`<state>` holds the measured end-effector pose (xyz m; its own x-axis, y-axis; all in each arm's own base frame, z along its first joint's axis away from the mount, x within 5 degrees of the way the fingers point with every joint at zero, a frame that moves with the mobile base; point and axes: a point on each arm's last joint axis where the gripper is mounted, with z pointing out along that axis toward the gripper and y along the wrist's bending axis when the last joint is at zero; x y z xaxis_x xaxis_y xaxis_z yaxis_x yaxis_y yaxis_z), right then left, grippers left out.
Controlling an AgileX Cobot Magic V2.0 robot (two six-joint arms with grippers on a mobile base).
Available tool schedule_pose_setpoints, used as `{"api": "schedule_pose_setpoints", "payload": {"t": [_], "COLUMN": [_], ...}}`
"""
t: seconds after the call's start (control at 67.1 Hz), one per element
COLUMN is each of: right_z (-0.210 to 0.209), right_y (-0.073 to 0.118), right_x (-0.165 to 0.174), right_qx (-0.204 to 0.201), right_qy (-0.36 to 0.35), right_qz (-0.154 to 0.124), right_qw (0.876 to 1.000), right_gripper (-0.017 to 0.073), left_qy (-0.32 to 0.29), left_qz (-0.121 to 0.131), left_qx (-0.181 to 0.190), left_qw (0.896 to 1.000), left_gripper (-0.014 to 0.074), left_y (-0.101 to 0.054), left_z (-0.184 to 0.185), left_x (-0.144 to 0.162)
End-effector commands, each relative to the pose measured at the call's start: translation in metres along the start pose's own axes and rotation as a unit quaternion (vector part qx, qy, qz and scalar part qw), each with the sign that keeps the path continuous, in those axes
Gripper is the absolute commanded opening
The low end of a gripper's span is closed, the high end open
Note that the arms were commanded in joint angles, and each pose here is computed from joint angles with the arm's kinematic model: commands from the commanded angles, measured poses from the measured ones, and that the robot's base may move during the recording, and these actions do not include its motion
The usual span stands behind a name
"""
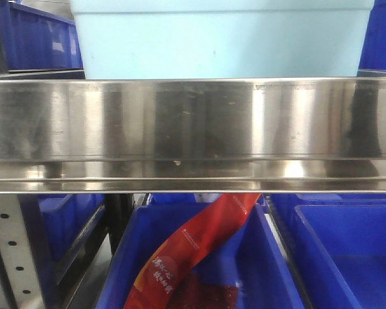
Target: Move two blue bins to right shelf middle
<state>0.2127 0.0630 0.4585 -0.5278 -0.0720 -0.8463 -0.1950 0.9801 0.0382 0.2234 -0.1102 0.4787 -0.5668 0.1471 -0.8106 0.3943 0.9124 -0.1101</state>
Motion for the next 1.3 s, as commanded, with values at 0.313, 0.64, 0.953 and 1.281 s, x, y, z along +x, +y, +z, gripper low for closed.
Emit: {"api": "schedule_pose_setpoints", "payload": {"t": [0.313, 0.64, 0.953, 1.281], "right_z": [-0.005, -0.02, -0.038, -0.045], "right_y": [-0.01, -0.017, -0.021, -0.023], "right_x": [0.079, 0.153, 0.204, 0.215], "right_qx": [0.005, -0.01, -0.028, -0.032], "right_qy": [-0.056, -0.105, -0.201, -0.233], "right_qz": [-0.012, -0.017, -0.016, -0.015], "right_qw": [0.998, 0.994, 0.979, 0.972], "right_gripper": [-0.0158, -0.0158, -0.0162, -0.0162], "left_qy": [-0.106, -0.22, -0.319, -0.34], "left_qz": [0.003, 0.014, 0.02, 0.022], "left_qx": [-0.037, -0.012, 0.007, 0.012], "left_qw": [0.994, 0.975, 0.948, 0.94], "left_gripper": [-0.0111, -0.0111, -0.0111, -0.0111], "left_y": [0.015, 0.022, 0.027, 0.028], "left_z": [-0.031, -0.041, -0.047, -0.044], "left_x": [0.06, 0.151, 0.216, 0.227]}}
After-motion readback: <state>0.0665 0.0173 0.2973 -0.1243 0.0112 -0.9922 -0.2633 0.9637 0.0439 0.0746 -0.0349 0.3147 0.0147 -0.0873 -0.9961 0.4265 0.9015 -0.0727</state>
